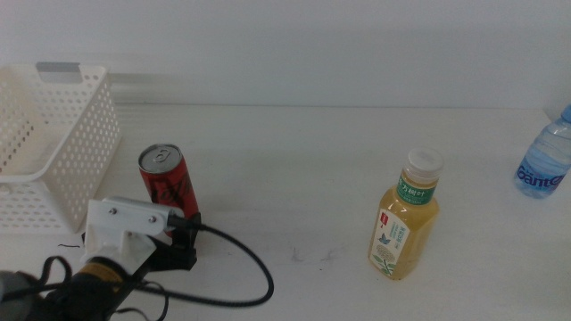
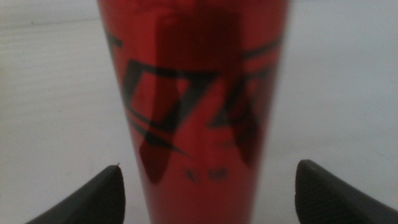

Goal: Use arms to grab the bottles and put them into the dustbin to the left of the table.

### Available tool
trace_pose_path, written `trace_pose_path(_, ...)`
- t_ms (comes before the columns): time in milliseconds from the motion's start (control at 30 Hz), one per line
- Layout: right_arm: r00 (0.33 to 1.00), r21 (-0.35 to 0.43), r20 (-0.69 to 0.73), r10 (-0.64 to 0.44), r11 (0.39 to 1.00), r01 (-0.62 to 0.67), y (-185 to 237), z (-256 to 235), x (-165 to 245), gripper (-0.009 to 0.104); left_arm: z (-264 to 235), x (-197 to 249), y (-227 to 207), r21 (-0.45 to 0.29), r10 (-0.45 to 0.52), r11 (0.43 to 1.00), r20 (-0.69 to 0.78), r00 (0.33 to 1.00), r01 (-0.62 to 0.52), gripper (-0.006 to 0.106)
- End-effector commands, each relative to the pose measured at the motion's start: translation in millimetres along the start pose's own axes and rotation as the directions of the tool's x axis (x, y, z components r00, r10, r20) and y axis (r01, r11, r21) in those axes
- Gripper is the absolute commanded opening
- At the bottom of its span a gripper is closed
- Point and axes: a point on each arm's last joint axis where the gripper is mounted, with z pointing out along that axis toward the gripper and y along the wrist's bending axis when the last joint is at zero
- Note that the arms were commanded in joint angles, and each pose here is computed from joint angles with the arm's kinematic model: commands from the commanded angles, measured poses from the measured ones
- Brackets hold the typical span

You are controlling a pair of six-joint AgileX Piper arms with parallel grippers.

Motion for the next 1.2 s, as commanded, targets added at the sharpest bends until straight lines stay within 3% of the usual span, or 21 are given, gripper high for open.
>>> trace_pose_path(0,1.000,0.008,0.007,-0.006,1.000,0.006,0,0,0,0.072,10,-2,1,-0.022,-0.024,0.999,0.030,0.999,0.024,0.094)
trace_pose_path(100,1.000,0.008,0.007,-0.006,1.000,0.006,0,0,0,0.072,21,-2,5,-0.062,-0.035,0.997,0.036,0.999,0.038,0.094)
trace_pose_path(500,1.000,0.008,0.007,-0.006,1.000,0.006,0,0,0,0.072,42,-6,8,-0.099,-0.037,0.994,0.071,0.997,0.044,0.091)
trace_pose_path(567,1.000,0.008,0.007,-0.006,1.000,0.006,0,0,0,0.072,38,-10,8,-0.095,-0.058,0.993,0.102,0.993,0.067,0.082)
trace_pose_path(633,1.000,0.008,0.007,-0.006,1.000,0.006,0,0,0,0.072,29,-18,6,-0.080,-0.084,0.992,0.112,0.990,0.093,0.067)
trace_pose_path(667,1.000,0.008,0.007,-0.006,1.000,0.006,0,0,0,0.072,22,-23,5,-0.069,-0.104,0.991,0.099,0.990,0.111,0.055)
trace_pose_path(767,1.000,0.008,0.007,-0.006,1.000,0.006,0,0,0,0.072,1,-52,-3,-0.039,-0.131,0.991,-0.025,0.991,0.130,0.025)
trace_pose_path(867,1.000,0.008,0.007,-0.006,1.000,0.006,0,0,0,0.072,-20,-95,-10,-0.045,-0.117,0.993,-0.254,0.960,0.109,0.000)
trace_pose_path(1000,1.000,0.008,0.007,-0.006,1.000,0.006,0,0,0,0.072,-44,-165,-6,-0.074,-0.020,0.997,-0.378,0.926,-0.009,-0.002)
trace_pose_path(1167,1.000,0.008,0.007,-0.006,1.000,0.006,0,0,0,0.072,-43,-233,28,-0.206,0.031,0.970,-0.434,0.900,-0.133,-0.002)
